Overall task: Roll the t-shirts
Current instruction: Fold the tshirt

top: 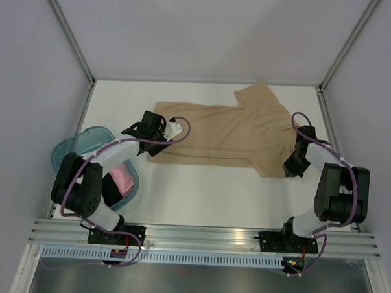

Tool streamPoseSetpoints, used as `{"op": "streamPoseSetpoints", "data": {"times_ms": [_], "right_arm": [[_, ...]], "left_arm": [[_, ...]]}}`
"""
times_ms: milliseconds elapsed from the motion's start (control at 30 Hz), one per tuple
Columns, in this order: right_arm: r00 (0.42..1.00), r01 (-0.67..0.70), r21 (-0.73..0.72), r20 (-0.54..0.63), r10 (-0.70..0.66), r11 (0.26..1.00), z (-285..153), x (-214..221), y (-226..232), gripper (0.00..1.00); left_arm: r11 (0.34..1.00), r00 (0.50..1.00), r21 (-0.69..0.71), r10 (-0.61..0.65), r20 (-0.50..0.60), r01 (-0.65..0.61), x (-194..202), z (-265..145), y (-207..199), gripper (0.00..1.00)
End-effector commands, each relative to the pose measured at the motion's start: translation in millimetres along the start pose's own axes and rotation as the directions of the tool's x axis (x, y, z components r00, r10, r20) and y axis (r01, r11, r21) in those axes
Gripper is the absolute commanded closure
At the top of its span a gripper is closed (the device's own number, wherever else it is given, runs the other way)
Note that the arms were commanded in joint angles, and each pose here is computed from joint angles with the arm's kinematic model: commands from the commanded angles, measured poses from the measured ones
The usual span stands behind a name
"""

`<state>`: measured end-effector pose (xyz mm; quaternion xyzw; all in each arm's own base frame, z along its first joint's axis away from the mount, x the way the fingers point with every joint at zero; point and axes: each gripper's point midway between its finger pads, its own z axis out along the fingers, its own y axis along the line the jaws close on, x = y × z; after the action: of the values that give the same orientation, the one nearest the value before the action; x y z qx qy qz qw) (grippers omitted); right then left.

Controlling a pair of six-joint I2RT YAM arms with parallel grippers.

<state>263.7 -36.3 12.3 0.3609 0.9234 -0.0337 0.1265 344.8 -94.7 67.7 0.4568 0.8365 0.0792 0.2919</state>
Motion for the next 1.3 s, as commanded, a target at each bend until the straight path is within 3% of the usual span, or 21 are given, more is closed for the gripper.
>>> {"op": "streamPoseSetpoints", "data": {"times_ms": [0, 133, 367, 467, 500, 600, 667, 1133, 1267], "right_arm": [[0.999, 0.011, 0.034, 0.048, -0.012, 0.999, -3.2, -7.7, -10.5, 1.0], [0.999, 0.011, 0.004, 0.038, -0.011, 1.0, -8.6, -8.3, -4.5, 1.0], [0.994, 0.001, -0.023, 0.108, 0.001, 1.0, -27.3, -24.7, 0.4, 1.0], [0.993, 0.001, -0.05, 0.116, 0.005, 0.999, -35.6, -30.4, 6.8, 1.0], [0.993, 0.006, -0.053, 0.115, 0.0, 0.999, -37.7, -30.7, 7.7, 1.0], [0.991, 0.022, -0.061, 0.134, -0.014, 0.998, -47.2, -39.7, 11.1, 1.0], [0.988, 0.027, -0.073, 0.152, -0.016, 0.997, -54.7, -48.4, 15.8, 1.0], [0.983, 0.046, -0.136, 0.183, -0.021, 0.99, -75.7, -77.9, 41.4, 1.0], [0.975, 0.031, -0.188, 0.224, 0.013, 0.982, -85.6, -106.4, 63.5, 1.0]], "left_arm": [[0.997, 0.998, -0.048, 0.064, -0.004, -0.065, -11.8, 9.1, 21.4, 0.39], [0.985, 0.984, -0.016, 0.173, -0.049, -0.174, -4.4, 24.6, 21.9, 0.4], [0.981, 0.982, 0.031, 0.191, -0.011, -0.19, -19.8, 24.4, 21.4, 0.47], [0.982, 0.981, 0.014, 0.191, -0.023, -0.19, -20.7, 25.0, 26.3, 0.56], [0.981, 0.981, 0.017, 0.191, -0.031, -0.191, -19.0, 27.3, 25.8, 0.69], [0.984, 0.983, 0.007, 0.18, -0.047, -0.18, -17.9, 29.4, 28.8, 0.92], [0.983, 0.982, 0.012, 0.181, -0.055, -0.181, -15.3, 31.2, 27.8, 0.97], [0.994, 0.993, -0.01, 0.111, -0.042, -0.111, -20.7, 39.1, 38.0, 0.98], [0.996, 0.995, -0.018, 0.089, -0.049, -0.09, -21.2, 45.2, 42.8, 0.98]]}}
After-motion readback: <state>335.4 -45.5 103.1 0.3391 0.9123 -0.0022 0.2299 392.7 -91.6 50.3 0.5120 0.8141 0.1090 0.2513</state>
